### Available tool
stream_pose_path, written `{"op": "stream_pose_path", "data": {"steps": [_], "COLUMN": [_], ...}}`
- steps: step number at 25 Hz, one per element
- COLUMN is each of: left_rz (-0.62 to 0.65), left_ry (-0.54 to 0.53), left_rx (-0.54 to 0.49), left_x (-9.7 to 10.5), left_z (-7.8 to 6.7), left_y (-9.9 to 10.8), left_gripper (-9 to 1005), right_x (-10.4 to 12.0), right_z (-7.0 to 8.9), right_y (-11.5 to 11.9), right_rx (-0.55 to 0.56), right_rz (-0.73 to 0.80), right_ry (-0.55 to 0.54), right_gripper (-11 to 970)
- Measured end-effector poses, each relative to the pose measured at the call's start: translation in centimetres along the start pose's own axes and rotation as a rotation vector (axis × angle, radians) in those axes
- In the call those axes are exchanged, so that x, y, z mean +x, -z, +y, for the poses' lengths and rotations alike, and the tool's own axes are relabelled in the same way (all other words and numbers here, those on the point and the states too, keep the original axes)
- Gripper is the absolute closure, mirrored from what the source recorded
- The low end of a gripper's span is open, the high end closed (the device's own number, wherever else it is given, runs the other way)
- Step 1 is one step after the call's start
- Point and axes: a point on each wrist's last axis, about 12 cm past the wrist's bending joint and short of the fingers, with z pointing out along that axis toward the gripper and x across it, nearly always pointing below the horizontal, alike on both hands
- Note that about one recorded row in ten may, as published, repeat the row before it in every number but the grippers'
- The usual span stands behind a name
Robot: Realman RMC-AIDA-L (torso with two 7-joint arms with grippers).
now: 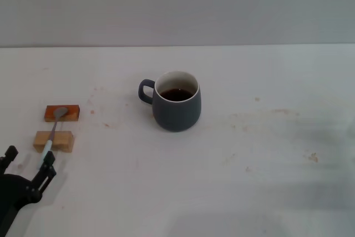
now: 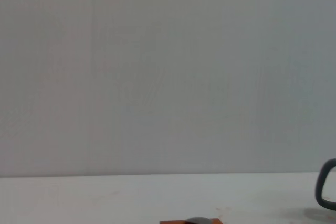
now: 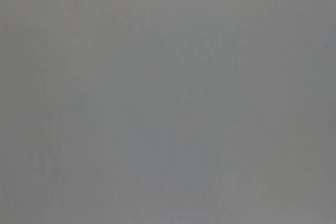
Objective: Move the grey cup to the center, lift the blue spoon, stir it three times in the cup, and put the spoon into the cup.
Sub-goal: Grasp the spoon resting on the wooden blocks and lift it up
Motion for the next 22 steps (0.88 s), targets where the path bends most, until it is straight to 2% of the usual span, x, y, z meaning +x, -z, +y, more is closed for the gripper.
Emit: {"op": "stream_pose_path", "data": {"steps": [9,22], "left_rz": [0.042,0.062], "left_ry": [-0.067,-0.088], "left_rx": [0.009,0.017], "left_x": [0.4,0.4], "left_z": [-0.3,-0.1], "left_y": [-0.8,-1.8], "left_gripper": [212,224], "right_x": [0.0,-0.1], "right_z": [0.3,0.4], "right_y": [0.0,0.0], "right_rx": [-0.011,-0.013], "right_rz": [-0.002,-0.007], "right_ry": [-0.008,-0.014], "right_gripper": [960,960]}}
